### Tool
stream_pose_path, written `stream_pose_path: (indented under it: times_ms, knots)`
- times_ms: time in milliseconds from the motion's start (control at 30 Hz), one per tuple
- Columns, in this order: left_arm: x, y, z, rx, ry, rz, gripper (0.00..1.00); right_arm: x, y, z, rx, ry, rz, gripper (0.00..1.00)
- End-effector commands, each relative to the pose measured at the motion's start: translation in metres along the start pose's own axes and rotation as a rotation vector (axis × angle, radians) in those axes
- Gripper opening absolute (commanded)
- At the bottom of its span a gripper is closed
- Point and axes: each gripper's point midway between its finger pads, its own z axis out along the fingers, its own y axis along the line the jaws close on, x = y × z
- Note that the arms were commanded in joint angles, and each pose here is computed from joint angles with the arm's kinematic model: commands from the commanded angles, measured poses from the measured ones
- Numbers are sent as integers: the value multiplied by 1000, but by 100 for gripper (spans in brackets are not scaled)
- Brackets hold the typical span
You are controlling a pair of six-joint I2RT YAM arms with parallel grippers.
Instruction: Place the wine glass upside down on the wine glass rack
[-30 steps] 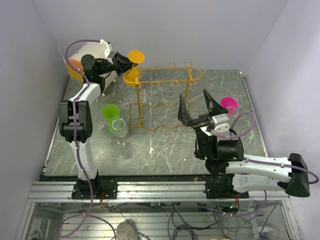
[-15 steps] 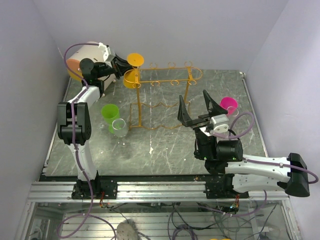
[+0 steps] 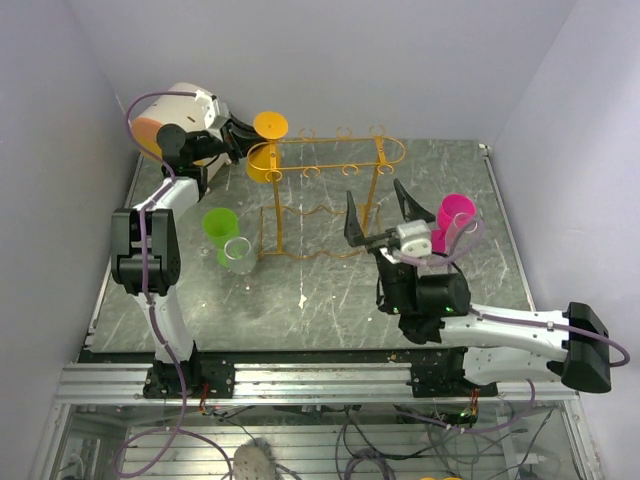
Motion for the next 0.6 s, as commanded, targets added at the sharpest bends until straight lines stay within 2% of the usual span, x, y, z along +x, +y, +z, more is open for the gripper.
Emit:
stream_pose_path:
  times_ms: [0, 167, 367, 567]
  knots:
    - [-15, -20, -2, 68, 2, 61, 7, 33, 3, 19, 16, 118, -9, 81]
    - [-14, -21, -4, 64, 4, 58, 7, 89, 22, 49, -141, 272, 125, 86]
    - [-13, -19, -4, 58, 2, 59, 7, 110, 38, 66, -197, 279, 97, 88]
    - [-15, -25, -7, 72, 4, 64, 7, 127, 36, 75, -165, 297, 89, 88]
